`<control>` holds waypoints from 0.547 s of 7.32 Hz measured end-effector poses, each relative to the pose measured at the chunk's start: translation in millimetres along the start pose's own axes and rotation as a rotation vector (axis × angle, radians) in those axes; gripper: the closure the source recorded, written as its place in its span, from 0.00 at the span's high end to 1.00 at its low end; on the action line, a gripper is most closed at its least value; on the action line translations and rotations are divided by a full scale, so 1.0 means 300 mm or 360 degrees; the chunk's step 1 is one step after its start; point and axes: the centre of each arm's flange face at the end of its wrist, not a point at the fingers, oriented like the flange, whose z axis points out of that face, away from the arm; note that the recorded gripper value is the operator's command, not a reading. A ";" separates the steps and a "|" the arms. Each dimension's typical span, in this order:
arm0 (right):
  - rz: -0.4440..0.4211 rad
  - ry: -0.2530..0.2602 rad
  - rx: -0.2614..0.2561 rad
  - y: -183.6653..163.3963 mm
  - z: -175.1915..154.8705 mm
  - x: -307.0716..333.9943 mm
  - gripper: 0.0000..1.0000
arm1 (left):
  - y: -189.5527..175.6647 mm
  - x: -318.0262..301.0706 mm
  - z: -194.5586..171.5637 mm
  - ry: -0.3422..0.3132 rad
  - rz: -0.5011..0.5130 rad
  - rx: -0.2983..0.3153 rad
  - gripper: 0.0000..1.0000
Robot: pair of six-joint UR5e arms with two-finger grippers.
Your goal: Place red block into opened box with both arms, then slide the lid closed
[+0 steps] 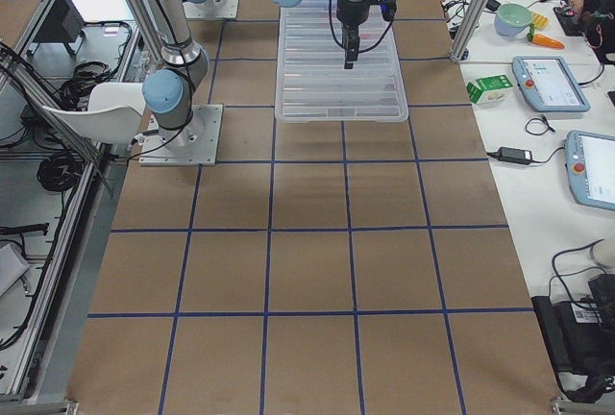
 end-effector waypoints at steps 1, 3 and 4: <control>-0.0010 -0.0011 -0.0013 0.006 0.046 0.123 1.00 | 0.017 0.000 0.021 0.0000 0.0000 0.0002 1.00; -0.0041 -0.0005 -0.0001 -0.003 0.199 0.283 1.00 | 0.031 -0.024 0.027 -0.0072 0.0003 0.0024 1.00; -0.0069 0.0005 0.0014 -0.005 0.285 0.329 1.00 | 0.035 -0.040 0.025 -0.0115 -0.0001 0.0023 1.00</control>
